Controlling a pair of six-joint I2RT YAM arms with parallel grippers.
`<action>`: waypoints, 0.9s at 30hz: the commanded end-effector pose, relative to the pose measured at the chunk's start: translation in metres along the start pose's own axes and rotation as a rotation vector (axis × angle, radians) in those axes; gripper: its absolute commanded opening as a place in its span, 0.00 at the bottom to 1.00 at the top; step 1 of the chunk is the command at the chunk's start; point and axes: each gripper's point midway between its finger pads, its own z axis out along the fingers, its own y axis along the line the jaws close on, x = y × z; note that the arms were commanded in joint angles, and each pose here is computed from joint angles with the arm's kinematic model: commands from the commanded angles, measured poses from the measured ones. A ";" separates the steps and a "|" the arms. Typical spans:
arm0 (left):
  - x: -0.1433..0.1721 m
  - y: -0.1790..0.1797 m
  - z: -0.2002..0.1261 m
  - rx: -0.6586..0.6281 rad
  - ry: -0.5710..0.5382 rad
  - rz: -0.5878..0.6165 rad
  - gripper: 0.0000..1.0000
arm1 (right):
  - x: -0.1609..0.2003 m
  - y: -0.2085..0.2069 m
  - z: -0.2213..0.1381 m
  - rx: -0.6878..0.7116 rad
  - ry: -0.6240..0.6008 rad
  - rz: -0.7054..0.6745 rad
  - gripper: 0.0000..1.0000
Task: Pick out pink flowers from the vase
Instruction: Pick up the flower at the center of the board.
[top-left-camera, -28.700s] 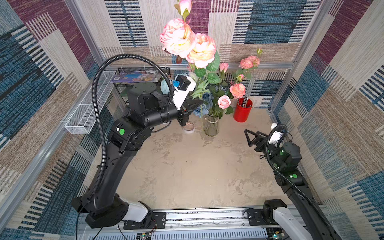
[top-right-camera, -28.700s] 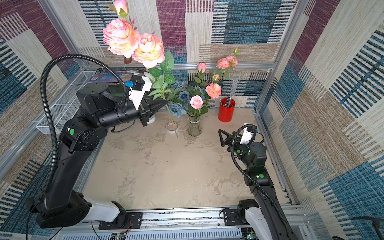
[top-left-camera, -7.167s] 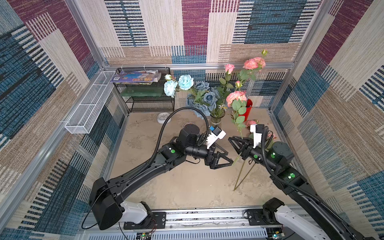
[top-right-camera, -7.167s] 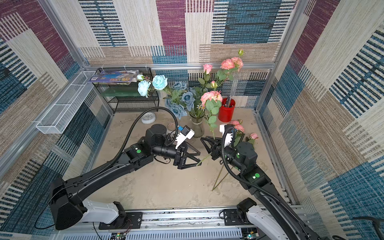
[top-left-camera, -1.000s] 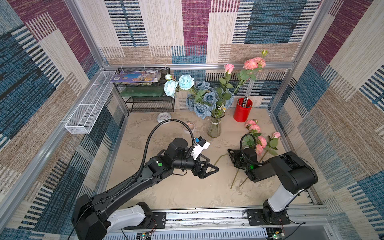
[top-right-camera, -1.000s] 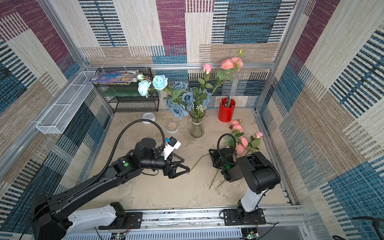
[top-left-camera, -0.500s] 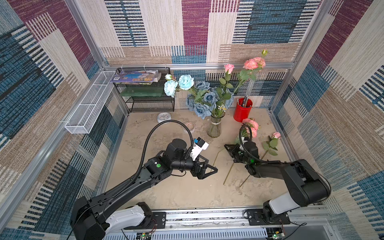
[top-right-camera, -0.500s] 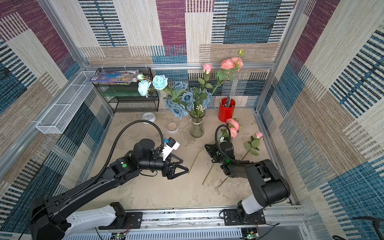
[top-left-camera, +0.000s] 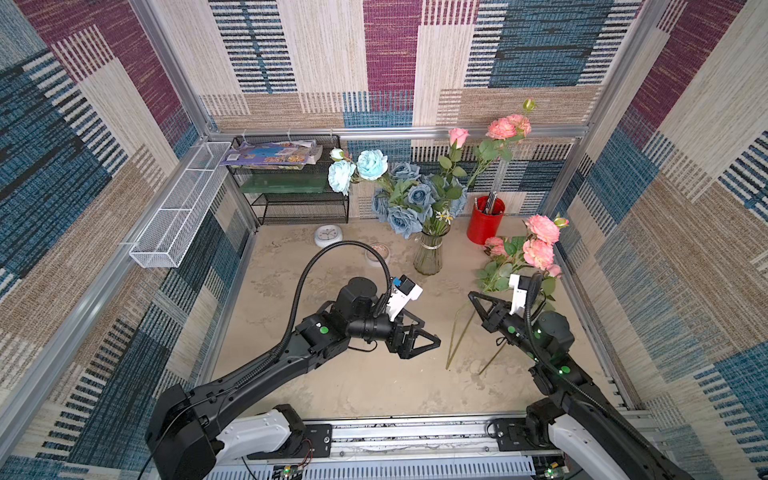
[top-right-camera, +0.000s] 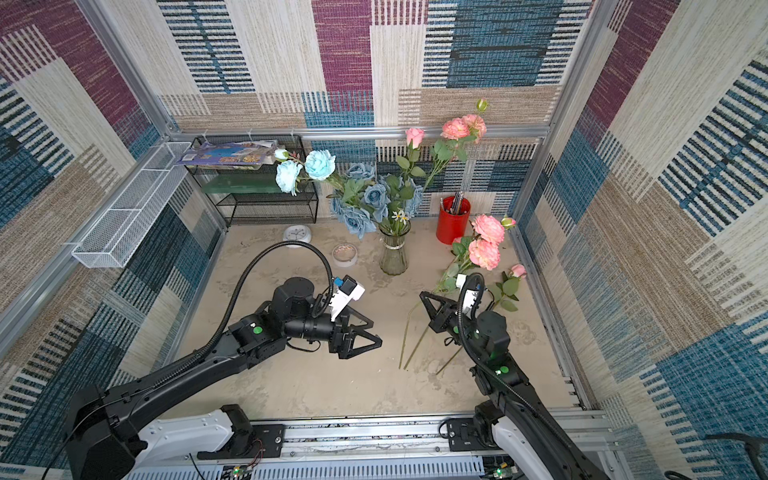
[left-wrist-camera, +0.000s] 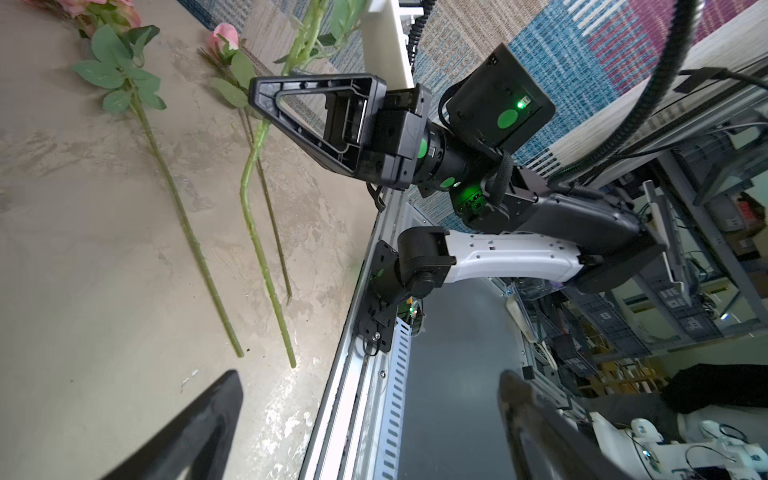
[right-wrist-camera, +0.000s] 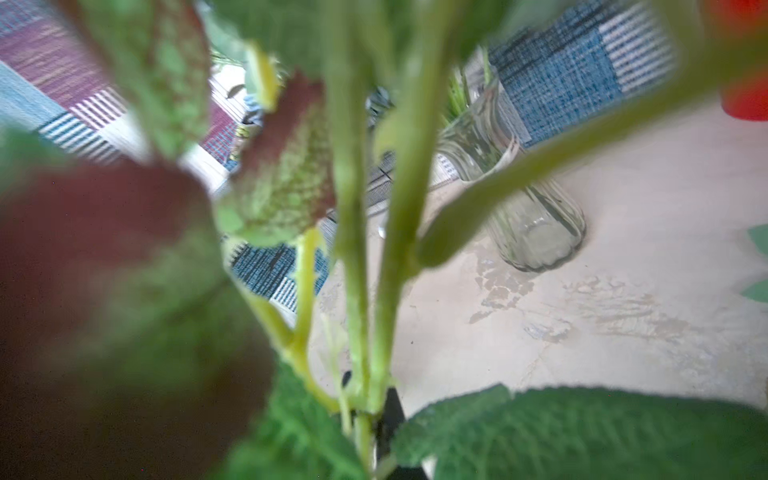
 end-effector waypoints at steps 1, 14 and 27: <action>-0.011 -0.016 0.005 0.086 -0.030 0.028 0.94 | 0.004 0.031 -0.007 -0.149 0.062 -0.024 0.02; -0.033 -0.022 0.022 0.143 -0.081 0.152 0.94 | -0.006 0.119 -0.024 -0.548 0.201 -0.006 0.00; -0.048 -0.064 0.019 0.380 -0.090 0.243 0.62 | -0.007 0.147 -0.032 -0.671 0.264 0.015 0.00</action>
